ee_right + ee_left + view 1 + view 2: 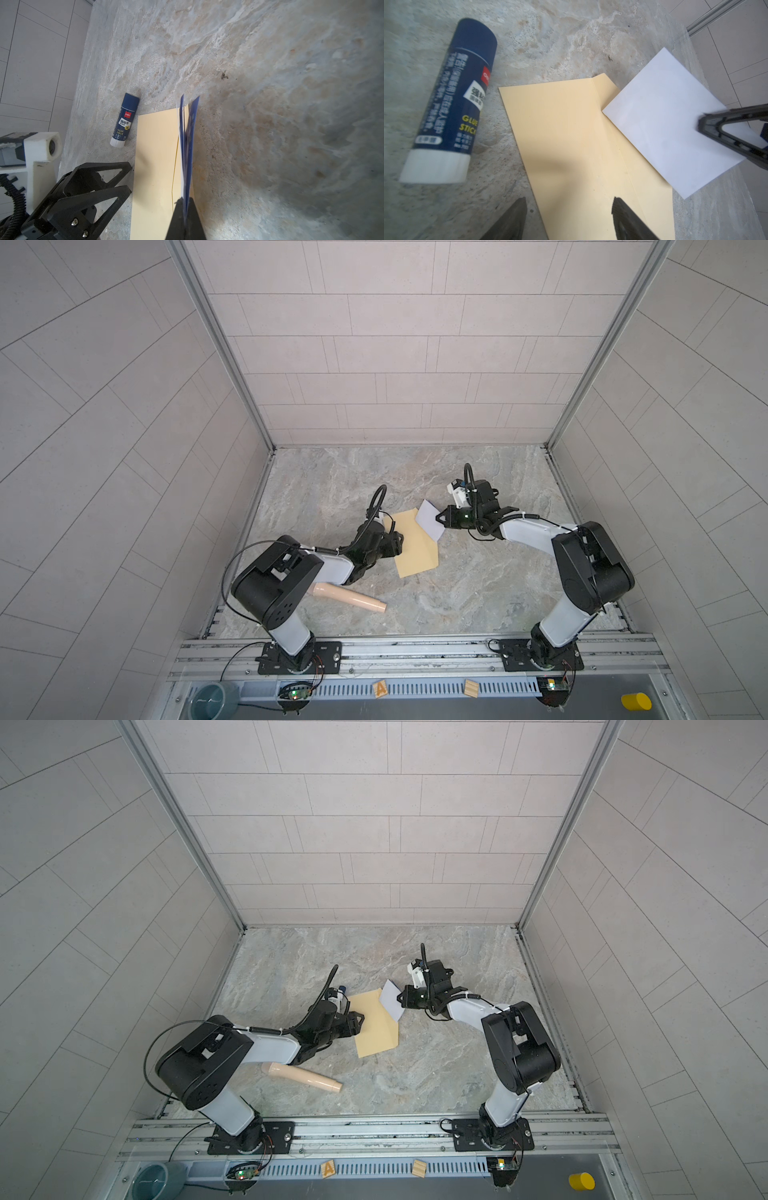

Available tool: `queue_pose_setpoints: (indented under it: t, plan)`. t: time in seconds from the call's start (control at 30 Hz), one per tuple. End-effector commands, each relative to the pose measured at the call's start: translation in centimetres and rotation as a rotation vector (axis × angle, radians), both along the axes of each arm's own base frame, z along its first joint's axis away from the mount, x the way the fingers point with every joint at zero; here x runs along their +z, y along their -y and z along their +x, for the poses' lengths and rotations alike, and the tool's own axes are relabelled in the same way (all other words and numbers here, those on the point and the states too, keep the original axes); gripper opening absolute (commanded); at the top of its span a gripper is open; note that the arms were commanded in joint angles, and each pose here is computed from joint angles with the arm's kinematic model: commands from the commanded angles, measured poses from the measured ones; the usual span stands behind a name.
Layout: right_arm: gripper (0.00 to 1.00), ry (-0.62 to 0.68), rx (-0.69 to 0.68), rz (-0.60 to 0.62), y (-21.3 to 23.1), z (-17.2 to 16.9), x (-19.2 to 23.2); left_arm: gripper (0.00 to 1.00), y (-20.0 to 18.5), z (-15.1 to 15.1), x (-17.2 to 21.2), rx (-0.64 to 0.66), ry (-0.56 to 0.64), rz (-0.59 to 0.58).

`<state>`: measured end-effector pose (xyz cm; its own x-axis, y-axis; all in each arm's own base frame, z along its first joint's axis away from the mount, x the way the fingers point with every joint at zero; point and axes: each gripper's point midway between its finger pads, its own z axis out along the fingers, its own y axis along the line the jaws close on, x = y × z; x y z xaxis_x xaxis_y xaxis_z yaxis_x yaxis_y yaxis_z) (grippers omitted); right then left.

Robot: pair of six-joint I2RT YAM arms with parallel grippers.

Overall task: Place the letter into the envelope and seal it
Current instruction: 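Slide the letter into the envelope opening with the right gripper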

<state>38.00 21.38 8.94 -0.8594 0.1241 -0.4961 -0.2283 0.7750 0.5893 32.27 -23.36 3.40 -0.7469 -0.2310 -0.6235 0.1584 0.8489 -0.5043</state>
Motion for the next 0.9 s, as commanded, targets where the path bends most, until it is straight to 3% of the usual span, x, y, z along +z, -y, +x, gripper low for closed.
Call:
queue_pose_setpoints:
  t: [0.0, 0.87]
  plan:
    - [0.00, -0.021, 0.008, 0.008, -0.3, -0.5, -1.1, 0.71, 0.4, 0.4, -0.1, -0.010, 0.002, 0.002]
    - [0.00, -0.044, 0.021, 0.032, -1.3, -1.1, -3.5, 0.71, 0.7, 0.8, -1.4, -0.015, -0.017, -0.001]
